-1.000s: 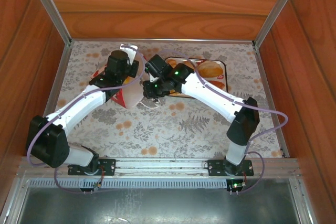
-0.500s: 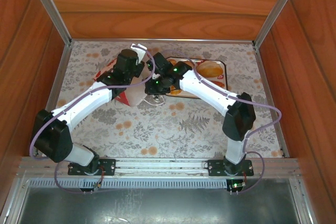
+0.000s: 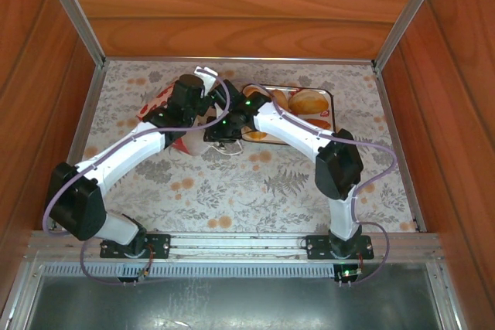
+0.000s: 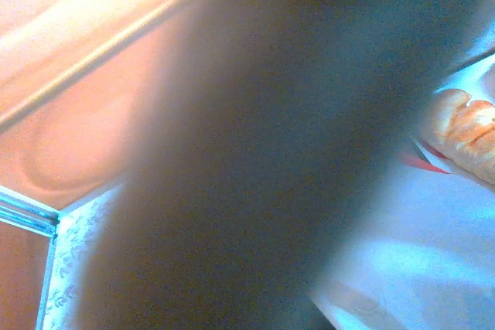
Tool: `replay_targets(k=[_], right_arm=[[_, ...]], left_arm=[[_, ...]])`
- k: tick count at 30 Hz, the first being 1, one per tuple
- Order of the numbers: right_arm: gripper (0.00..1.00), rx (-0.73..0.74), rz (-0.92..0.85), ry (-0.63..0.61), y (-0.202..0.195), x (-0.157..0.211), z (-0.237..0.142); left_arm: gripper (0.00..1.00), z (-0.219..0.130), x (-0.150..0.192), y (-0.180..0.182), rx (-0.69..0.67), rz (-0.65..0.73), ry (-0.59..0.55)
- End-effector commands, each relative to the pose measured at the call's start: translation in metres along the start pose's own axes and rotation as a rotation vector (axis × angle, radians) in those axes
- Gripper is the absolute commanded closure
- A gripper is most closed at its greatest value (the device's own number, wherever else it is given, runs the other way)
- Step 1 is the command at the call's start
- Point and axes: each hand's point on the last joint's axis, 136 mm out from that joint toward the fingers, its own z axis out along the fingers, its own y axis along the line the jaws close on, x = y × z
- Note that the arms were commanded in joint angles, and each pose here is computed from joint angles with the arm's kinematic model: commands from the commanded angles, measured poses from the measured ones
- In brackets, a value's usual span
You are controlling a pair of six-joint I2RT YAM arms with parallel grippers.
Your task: Take the fake bread out of the paper bag
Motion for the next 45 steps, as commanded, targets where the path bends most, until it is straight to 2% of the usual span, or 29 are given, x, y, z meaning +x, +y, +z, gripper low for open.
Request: replay_targets(k=[1,10,14,17,24,33,45], right_arm=[[0.57,-0.067,-0.011,-0.011,0.017,-0.01,0.001],[0.57,-0.05,0.005,0.006,0.013,-0.015,0.019],[0.57,-0.089,-0.006,0.003,0.018,-0.018,0.024],[0.58,-0.15,-0.007,-0.008,0.026,-0.016,0.023],[0.58,-0.131,0.014,-0.065,0.011,-0.005,0.01],[0.59,-0.185,0.016,-0.032,0.019,0.0,0.017],[0.59,-0.069,0.001,-0.052,0.012,-0.014,0.036]], left_arm=[[1.0,-0.009,-0.004,-0.001,0.015,-0.024,-0.032],[1.0,-0.013,-0.001,-0.007,0.057,-0.059,-0.045],[1.0,-0.013,0.001,-0.009,0.065,-0.07,-0.05],[1.0,-0.012,0.001,-0.009,0.059,-0.072,-0.048],[1.0,-0.01,-0.002,-0.003,0.028,-0.077,-0.046],[1.0,-0.011,-0.006,-0.004,0.042,-0.086,-0.056],[1.0,-0.023,-0.003,-0.012,0.107,-0.08,-0.08]])
